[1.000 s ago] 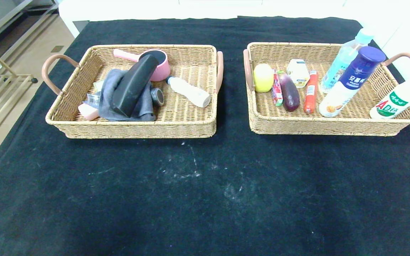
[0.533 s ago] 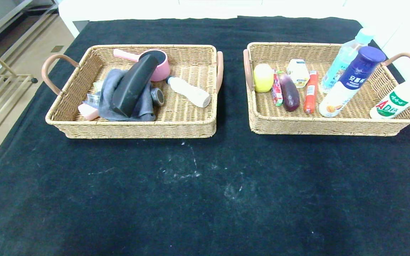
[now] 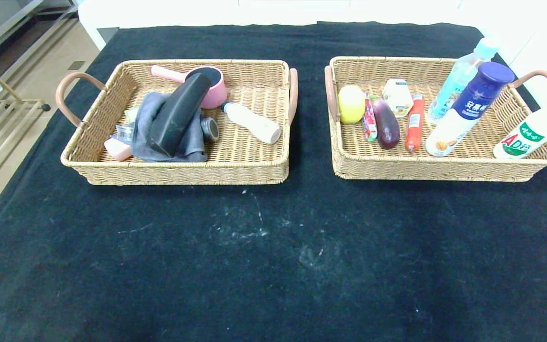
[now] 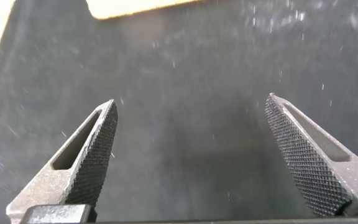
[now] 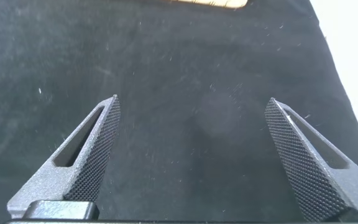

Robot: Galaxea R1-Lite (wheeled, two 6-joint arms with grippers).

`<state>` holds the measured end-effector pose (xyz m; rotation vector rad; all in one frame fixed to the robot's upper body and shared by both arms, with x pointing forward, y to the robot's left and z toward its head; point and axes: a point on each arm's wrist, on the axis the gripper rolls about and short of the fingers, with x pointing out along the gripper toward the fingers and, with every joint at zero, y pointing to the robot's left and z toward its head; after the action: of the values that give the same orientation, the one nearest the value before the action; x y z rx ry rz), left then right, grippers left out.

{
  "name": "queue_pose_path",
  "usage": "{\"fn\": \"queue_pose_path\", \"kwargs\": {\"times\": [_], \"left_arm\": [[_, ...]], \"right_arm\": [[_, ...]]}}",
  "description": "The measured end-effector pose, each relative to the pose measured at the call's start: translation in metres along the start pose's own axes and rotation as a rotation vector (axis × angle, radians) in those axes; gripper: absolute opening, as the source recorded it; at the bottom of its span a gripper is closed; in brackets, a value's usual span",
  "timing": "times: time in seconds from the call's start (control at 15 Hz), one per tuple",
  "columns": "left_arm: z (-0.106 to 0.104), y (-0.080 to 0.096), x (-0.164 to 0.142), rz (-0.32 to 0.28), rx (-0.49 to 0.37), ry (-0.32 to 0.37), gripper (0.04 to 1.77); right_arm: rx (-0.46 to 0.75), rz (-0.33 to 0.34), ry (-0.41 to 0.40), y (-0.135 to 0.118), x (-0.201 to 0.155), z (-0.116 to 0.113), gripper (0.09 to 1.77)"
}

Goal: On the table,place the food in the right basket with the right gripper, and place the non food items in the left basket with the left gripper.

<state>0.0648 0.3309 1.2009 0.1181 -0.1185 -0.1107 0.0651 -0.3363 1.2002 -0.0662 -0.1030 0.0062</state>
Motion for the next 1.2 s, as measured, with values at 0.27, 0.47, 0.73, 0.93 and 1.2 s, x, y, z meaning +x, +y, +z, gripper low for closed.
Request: {"fn": "queue_pose_path", "kwargs": {"times": [0.27,0.47,0.73,0.93,1.2], "left_arm": [[-0.005,0.0,0.001,0.012,-0.009,0.019,1.72],[-0.006,0.0,0.001,0.034,-0.013,0.034,1.72],[-0.016,0.001,0.002,0.098,-0.042,0.098,1.72],[-0.018,0.001,0.002,0.11,-0.102,0.104,1.72],[-0.018,0.001,0.002,0.111,-0.114,0.108,1.72]], "right_arm": [[0.038,0.0,0.097,0.001,0.002,-0.017,1.7],[0.051,-0.002,0.102,0.001,0.002,-0.018,1.7],[0.051,-0.003,0.102,0.001,0.002,-0.018,1.71],[0.051,-0.003,0.103,0.001,0.002,-0.018,1.71],[0.051,-0.003,0.103,0.001,0.002,-0.018,1.71]]}}
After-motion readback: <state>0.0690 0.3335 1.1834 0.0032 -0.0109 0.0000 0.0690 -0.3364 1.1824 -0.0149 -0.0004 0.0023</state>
